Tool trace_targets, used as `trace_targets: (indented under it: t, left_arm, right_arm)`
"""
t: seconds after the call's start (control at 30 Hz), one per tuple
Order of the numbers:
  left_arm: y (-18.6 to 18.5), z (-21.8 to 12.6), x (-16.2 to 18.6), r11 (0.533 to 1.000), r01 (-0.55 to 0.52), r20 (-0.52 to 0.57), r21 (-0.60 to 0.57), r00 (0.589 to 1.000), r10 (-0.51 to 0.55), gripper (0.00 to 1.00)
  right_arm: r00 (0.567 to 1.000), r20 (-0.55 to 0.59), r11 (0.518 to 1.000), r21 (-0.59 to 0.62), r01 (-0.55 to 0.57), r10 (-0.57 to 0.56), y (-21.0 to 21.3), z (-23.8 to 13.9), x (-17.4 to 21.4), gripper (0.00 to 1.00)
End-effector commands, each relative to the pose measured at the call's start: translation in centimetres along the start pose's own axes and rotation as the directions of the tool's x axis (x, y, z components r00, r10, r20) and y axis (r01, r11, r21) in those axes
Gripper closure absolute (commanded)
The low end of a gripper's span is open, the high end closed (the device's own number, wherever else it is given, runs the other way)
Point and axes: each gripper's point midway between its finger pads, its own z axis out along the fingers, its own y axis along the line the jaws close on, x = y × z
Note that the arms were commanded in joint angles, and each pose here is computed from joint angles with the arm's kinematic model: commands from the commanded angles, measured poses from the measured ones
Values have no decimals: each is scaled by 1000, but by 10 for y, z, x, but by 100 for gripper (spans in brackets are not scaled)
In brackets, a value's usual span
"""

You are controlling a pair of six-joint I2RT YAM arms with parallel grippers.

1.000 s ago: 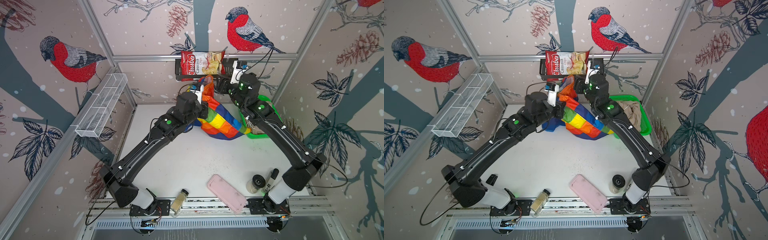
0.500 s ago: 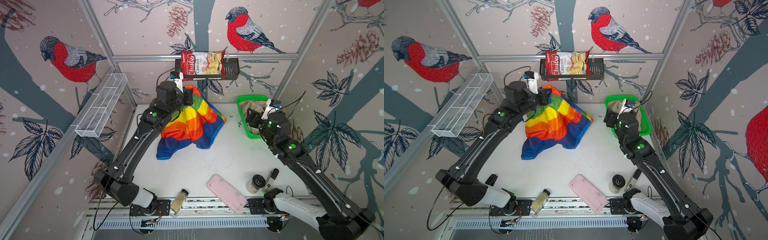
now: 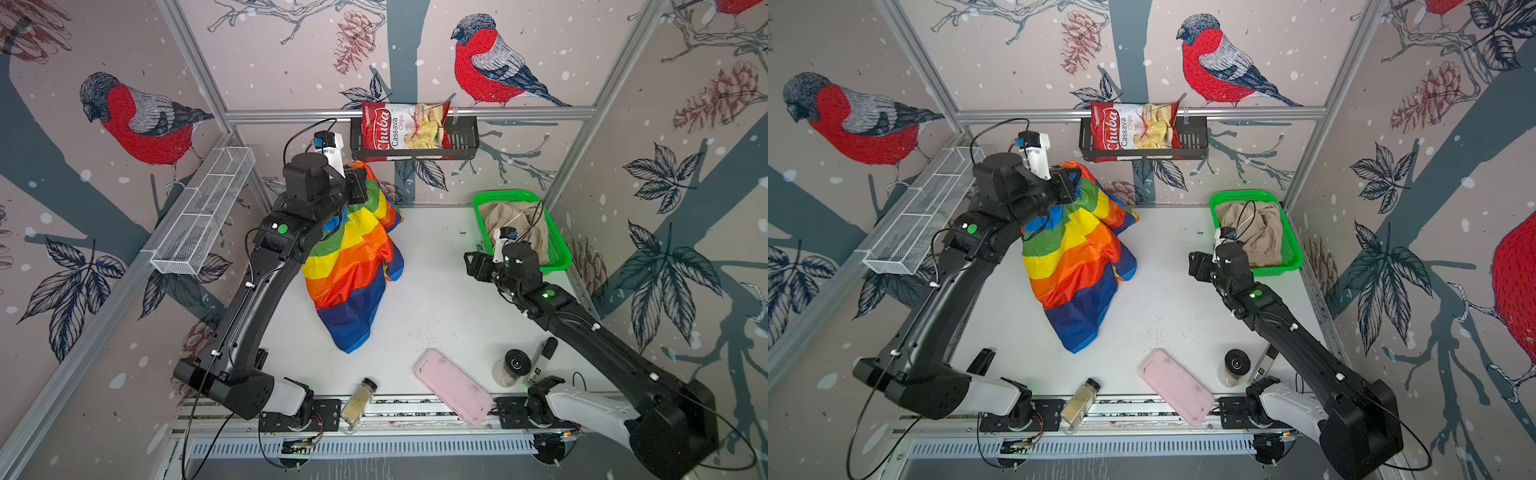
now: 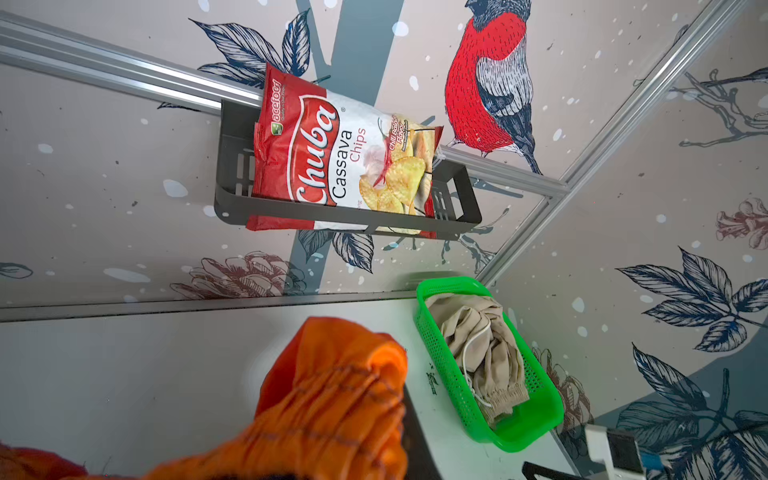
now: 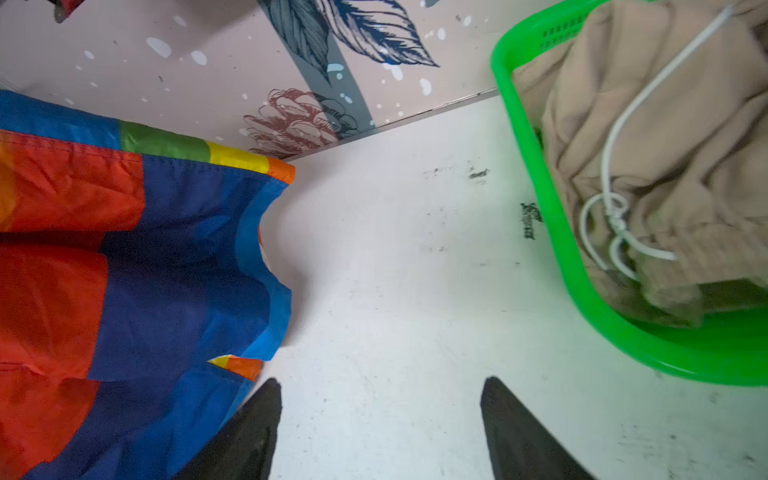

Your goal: Fold and stack the shorts

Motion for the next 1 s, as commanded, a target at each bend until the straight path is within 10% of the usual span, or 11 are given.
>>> trace_targets:
  t: [0.0, 0.53, 0.97]
  left_arm:
    - [-8, -7, -7, 999, -11, 14, 41, 1000, 11, 100]
    - [-108, 10, -39, 837, -24, -92, 547, 992, 88, 100]
    - [-112, -24, -54, 781, -33, -48, 624, 996, 80, 100]
  right_arm:
    - [999, 26, 986, -166, -35, 40, 31, 10, -18, 21]
    - [989, -129, 814, -565, -135, 74, 80, 42, -15, 1]
    - [977, -12, 800, -572, -180, 211, 4, 2, -55, 1]
